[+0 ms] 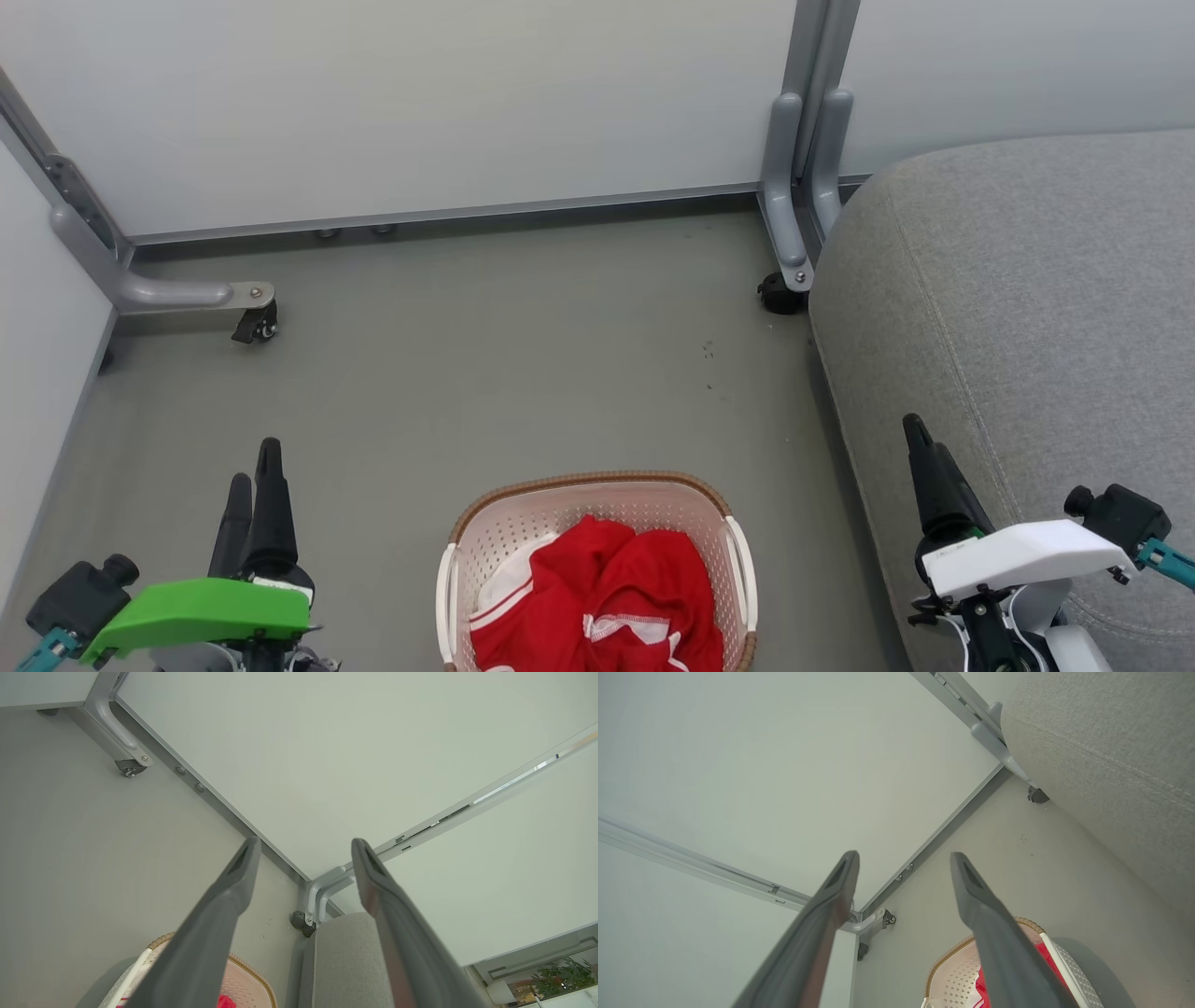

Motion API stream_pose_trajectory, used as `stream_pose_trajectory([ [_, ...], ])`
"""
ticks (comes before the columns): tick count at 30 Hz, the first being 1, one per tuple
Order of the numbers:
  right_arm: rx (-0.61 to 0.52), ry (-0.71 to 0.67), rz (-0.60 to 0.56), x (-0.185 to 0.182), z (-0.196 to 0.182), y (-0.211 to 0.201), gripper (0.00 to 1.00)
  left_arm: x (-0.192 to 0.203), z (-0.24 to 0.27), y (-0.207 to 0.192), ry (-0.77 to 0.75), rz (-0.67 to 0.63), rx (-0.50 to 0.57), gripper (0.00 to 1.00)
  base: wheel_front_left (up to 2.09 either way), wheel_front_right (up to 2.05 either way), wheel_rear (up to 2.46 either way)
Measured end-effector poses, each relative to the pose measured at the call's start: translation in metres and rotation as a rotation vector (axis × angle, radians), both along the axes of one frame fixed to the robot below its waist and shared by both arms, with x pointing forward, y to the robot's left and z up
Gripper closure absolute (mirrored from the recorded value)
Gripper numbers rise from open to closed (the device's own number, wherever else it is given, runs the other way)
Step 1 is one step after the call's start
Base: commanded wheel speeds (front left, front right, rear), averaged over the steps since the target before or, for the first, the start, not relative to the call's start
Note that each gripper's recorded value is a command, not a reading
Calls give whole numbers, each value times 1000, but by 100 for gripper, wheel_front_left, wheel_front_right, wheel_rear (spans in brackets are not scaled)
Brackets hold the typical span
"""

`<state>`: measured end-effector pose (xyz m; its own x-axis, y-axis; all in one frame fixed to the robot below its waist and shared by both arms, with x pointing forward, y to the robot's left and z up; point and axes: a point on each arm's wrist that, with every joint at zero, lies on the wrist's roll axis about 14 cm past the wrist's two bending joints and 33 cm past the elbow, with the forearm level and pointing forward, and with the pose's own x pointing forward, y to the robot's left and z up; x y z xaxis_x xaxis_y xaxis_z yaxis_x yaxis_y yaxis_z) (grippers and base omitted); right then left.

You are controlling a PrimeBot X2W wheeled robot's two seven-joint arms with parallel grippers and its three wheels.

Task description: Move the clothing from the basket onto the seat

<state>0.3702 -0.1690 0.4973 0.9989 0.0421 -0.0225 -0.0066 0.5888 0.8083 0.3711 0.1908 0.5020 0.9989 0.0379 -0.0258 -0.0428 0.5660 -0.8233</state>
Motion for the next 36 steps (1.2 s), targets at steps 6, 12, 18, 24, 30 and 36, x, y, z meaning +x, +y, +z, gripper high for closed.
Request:
stream_pose_trajectory([
  [6, -86, -28, 17, 0, 6, 6, 0, -3, -2, -6, 5, -15, 87, 0, 0, 0, 0],
  [12, -166, -62, 26, 0, 13, 10, 0, -2, 4, -10, -21, -22, 159, 0, 0, 0, 0],
  [18, -232, -89, 29, -2, 18, 12, 0, -2, 11, -12, -47, -23, 230, 0, 0, 0, 0],
  [24, -292, -116, 34, -4, 23, 15, 0, -3, 19, -16, -81, -29, 306, 0, 0, 0, 0],
  [30, -370, -153, 39, -5, 30, 19, 0, -5, 21, -19, -97, -33, 372, 0, 0, 0, 0],
  [36, -412, -173, 43, -7, 33, 22, 0, -7, 19, -23, -100, -42, 421, 0, 0, 0, 0],
])
